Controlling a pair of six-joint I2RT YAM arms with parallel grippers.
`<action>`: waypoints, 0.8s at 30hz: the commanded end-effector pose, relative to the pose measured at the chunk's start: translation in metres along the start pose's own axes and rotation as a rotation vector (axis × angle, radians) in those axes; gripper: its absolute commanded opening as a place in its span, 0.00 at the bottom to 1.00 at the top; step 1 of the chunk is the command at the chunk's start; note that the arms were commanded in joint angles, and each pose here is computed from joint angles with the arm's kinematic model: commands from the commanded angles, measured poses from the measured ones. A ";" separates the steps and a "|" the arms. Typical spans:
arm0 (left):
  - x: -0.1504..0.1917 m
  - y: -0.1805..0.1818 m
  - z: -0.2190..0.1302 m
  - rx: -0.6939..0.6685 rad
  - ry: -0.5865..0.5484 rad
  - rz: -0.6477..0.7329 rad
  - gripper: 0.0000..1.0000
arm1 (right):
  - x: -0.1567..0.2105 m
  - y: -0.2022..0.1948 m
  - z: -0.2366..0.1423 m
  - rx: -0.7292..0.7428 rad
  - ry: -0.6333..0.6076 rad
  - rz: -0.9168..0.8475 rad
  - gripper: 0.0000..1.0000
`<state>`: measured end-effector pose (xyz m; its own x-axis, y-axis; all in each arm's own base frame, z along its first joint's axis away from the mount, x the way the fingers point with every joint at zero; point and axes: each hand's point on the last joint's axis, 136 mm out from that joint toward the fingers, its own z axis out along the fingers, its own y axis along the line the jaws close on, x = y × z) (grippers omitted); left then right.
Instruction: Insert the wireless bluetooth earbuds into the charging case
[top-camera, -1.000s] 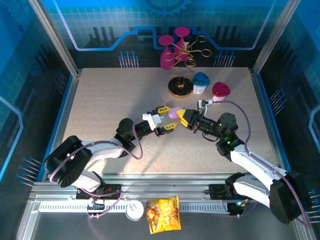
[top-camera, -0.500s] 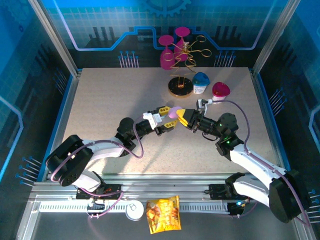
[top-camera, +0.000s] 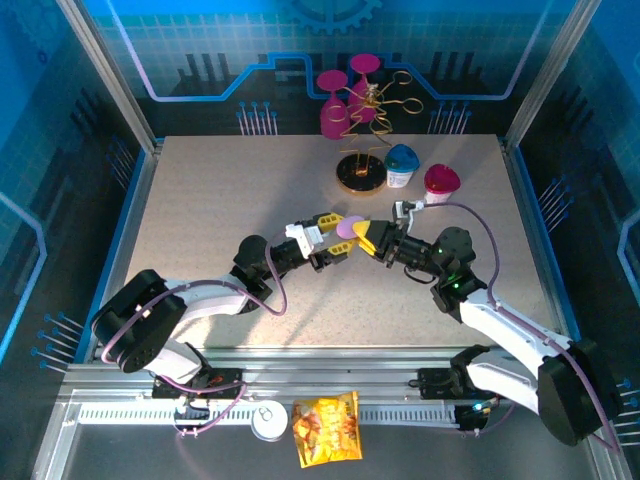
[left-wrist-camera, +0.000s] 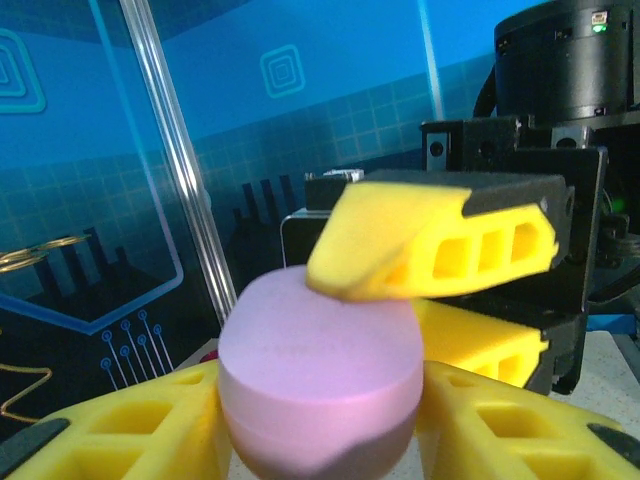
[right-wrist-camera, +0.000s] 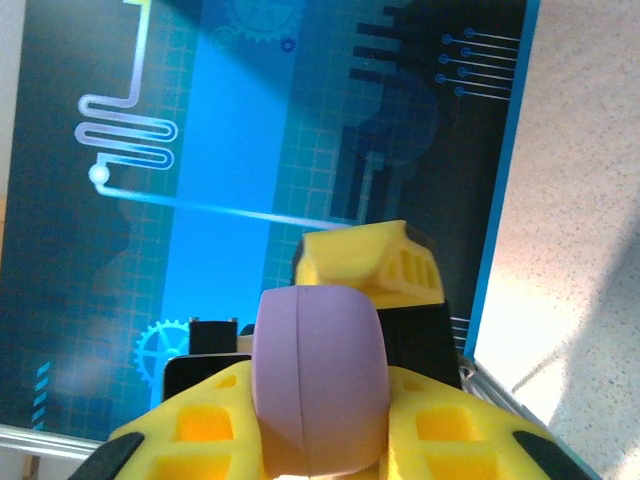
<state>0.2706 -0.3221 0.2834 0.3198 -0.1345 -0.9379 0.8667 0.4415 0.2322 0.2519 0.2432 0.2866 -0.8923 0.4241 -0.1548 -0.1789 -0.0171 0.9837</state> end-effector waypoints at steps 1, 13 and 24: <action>-0.032 -0.004 0.004 0.032 -0.095 0.019 0.48 | 0.003 0.000 -0.002 -0.001 0.001 -0.024 0.00; -0.025 -0.003 0.006 0.032 -0.087 0.004 0.53 | 0.005 0.011 -0.001 -0.047 0.013 -0.030 0.00; -0.021 -0.003 0.007 0.033 -0.077 0.006 0.53 | 0.004 0.014 -0.003 -0.075 0.006 -0.024 0.00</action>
<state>0.2675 -0.3228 0.2911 0.3255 -0.1636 -0.9313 0.8733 0.4297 0.2297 0.2496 0.2421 0.2870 -0.8926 0.4250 -0.1503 -0.1838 -0.0385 0.9822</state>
